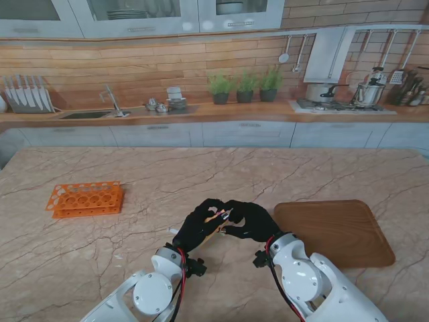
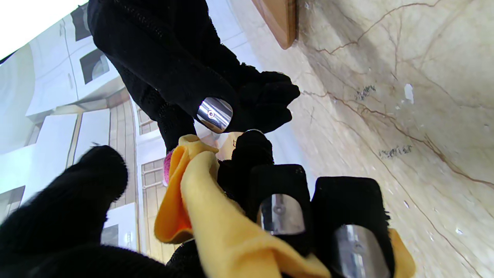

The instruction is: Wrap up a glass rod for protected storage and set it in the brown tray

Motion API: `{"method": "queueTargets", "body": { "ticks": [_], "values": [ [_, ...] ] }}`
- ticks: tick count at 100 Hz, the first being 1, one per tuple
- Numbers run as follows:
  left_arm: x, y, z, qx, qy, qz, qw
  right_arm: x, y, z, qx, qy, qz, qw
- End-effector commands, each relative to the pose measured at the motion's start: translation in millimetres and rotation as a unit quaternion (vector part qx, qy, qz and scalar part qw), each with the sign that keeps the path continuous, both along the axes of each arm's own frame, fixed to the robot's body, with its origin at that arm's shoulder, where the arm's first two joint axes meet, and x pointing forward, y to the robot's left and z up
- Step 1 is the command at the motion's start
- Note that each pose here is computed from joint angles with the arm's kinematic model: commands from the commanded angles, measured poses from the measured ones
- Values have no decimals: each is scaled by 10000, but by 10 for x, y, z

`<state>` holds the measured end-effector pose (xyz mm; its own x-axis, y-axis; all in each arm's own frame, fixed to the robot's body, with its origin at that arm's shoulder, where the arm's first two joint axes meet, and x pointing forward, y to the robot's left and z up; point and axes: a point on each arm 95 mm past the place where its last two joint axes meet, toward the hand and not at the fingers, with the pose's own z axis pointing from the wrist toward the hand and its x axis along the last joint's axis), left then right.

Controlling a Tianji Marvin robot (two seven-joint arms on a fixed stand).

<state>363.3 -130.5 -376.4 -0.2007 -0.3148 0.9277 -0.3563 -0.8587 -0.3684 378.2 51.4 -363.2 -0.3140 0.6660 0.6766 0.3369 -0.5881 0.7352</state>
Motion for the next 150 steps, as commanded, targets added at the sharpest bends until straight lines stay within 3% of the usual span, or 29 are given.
{"method": "queueTargets", "body": {
  "ticks": [1, 78, 111, 136, 150],
  "values": [
    [10, -101, 138, -177, -117, -64, 9998, -78, 41, -118, 3, 218, 35, 9998],
    [46, -238, 100, -162, -232, 296, 9992, -16, 381, -119, 815, 614, -4, 9948],
    [16, -317, 112, -59, -378, 210, 9990, -21, 524, -104, 1418, 1185, 0, 9828],
    [-19, -358, 121, 2, -386, 148, 9991, -21, 590, -99, 1704, 1435, -103, 9748],
    [-23, -364, 117, 27, -342, 174, 9993, -24, 594, -79, 1801, 1399, -188, 9735]
  ]
}}
